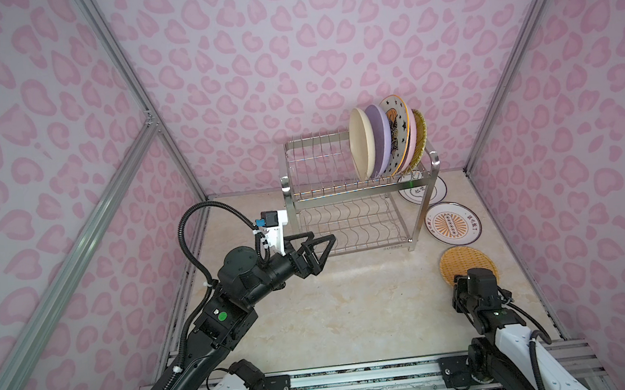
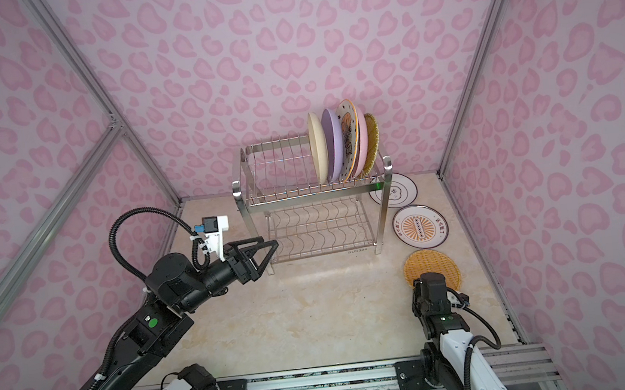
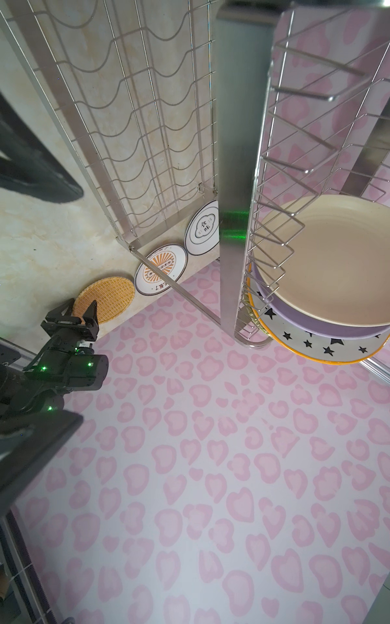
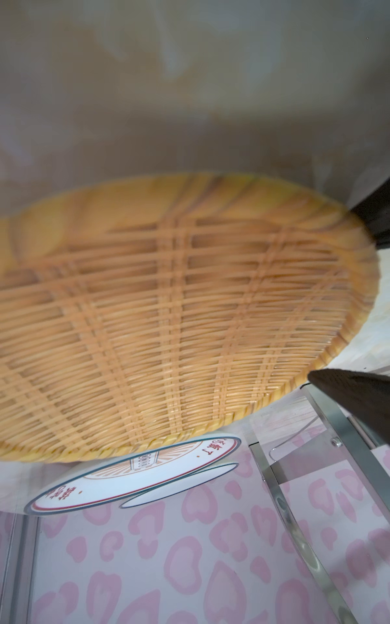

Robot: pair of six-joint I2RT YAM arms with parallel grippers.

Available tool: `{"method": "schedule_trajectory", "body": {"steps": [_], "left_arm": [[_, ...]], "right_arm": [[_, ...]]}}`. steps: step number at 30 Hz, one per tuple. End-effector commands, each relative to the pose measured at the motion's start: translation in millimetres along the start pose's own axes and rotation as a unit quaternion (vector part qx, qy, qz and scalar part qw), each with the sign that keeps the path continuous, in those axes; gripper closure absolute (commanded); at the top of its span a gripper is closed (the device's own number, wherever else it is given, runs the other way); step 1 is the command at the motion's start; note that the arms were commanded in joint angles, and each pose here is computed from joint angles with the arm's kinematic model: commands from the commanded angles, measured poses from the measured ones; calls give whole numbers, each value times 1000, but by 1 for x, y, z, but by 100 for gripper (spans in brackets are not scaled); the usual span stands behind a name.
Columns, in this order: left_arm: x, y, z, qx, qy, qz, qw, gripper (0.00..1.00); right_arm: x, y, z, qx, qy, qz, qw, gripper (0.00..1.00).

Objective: Load the plates into the dish rack
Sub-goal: 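Lower the right gripper onto the woven tray's rim nearest the robot and grasp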

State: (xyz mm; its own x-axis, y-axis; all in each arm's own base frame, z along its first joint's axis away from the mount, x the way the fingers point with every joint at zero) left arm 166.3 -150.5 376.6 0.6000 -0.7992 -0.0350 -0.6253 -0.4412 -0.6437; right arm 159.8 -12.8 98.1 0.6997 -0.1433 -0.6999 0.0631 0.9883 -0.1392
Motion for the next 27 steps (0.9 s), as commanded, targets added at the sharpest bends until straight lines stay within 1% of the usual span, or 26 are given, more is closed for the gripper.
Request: {"method": "schedule_trajectory", "body": {"steps": [1,3,6,8,12,15,19,22,27], "left_arm": [[0,2,4,4,-9,1,1000,3],[0,4,7,3,-15,2,1000,3],[-2,6,10,-1,-22,-2,1000,3],[-4,7,11,-3,-26,-4,1000,3],[-6,8,12,-6,-31,-8,999,3],[-7,8,13,-8,-35,-8,999,3],[-6,8,14,-11,-39,-9,999,3],[-5,7,14,-12,-41,-9,999,3],[-1,7,15,-15,-42,-2,999,3]], "right_arm": [[3,-3,-3,5,0,-18,1000,51],[4,-3,-4,-1,3,-17,1000,53],[6,-2,-7,-2,3,-19,1000,62],[6,-3,-8,-5,4,-21,1000,65],[4,-4,-5,-11,-5,-25,1000,80],[0,-5,-5,-20,-10,-34,999,87],[-8,-8,-3,-34,-17,-44,998,93],[-12,-8,-4,-40,-23,-45,998,100],[-25,-9,2,-70,-39,-43,996,100]]}}
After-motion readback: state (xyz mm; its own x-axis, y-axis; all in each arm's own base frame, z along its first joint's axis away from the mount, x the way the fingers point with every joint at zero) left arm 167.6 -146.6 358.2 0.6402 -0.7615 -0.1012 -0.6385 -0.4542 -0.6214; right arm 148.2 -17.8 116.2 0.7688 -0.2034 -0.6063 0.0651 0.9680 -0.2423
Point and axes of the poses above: each gripper's point midway between its finger pads, its own x axis out along the fingers, its own z axis along the line the jaws close on, y = z × x, the point moved 10 cm from there along -x, back along the fingers, and after that the axes turned 11 degrees about -x, right-handed, at the moved point
